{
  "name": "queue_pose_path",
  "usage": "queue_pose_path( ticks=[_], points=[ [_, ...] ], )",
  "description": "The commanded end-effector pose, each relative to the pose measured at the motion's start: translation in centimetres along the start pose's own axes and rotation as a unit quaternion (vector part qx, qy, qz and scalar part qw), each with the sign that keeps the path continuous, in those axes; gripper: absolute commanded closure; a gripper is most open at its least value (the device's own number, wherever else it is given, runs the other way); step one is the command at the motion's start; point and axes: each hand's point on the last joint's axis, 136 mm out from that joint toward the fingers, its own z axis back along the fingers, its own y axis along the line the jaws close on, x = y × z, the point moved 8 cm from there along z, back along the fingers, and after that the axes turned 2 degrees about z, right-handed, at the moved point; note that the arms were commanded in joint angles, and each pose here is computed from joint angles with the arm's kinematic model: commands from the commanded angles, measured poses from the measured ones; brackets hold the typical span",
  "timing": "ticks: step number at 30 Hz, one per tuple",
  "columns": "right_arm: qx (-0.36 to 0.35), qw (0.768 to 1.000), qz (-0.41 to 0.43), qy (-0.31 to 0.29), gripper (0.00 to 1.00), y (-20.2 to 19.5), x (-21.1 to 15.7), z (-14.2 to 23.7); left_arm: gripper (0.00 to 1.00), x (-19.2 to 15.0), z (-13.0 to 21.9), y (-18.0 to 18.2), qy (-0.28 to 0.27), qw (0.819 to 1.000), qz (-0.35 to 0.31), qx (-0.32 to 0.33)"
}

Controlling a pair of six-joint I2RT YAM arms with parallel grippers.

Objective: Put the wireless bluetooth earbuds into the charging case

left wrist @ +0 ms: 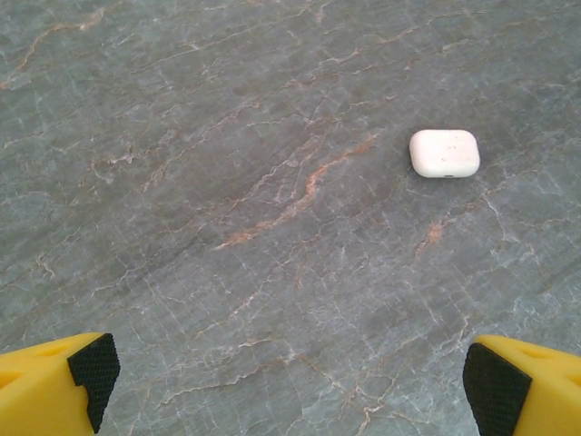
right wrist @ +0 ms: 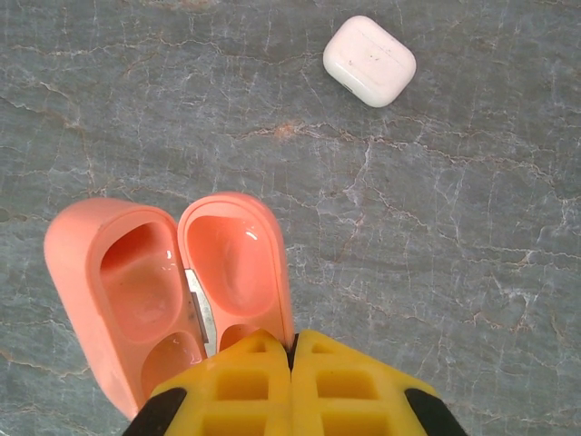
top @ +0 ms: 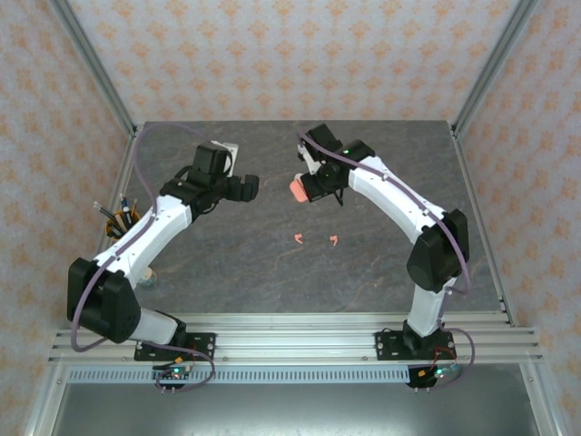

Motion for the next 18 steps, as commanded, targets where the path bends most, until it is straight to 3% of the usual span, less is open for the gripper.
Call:
queue_pose_path(
  ticks=[1, 8, 18],
  points=[
    [-0.005, 0.999, 0.011, -0.035, 1.00, 0.0, 0.5, 1.8, 0.00, -0.6, -0.6, 0.5, 0.043, 0.999, 0.008, 0.010],
    [-0.006, 0.999, 0.027, -0.040, 1.00, 0.4, 0.5, 2.2, 0.03, -1.1, -0.1, -1.7, 0.070, 0.991, -0.009, -0.116],
    [-0.007, 0.998, 0.035, -0.047, 1.00, 1.0, 0.2, 2.2, 0.03, -0.9, 1.7, -4.2, 0.052, 0.965, 0.014, -0.257]
  ],
)
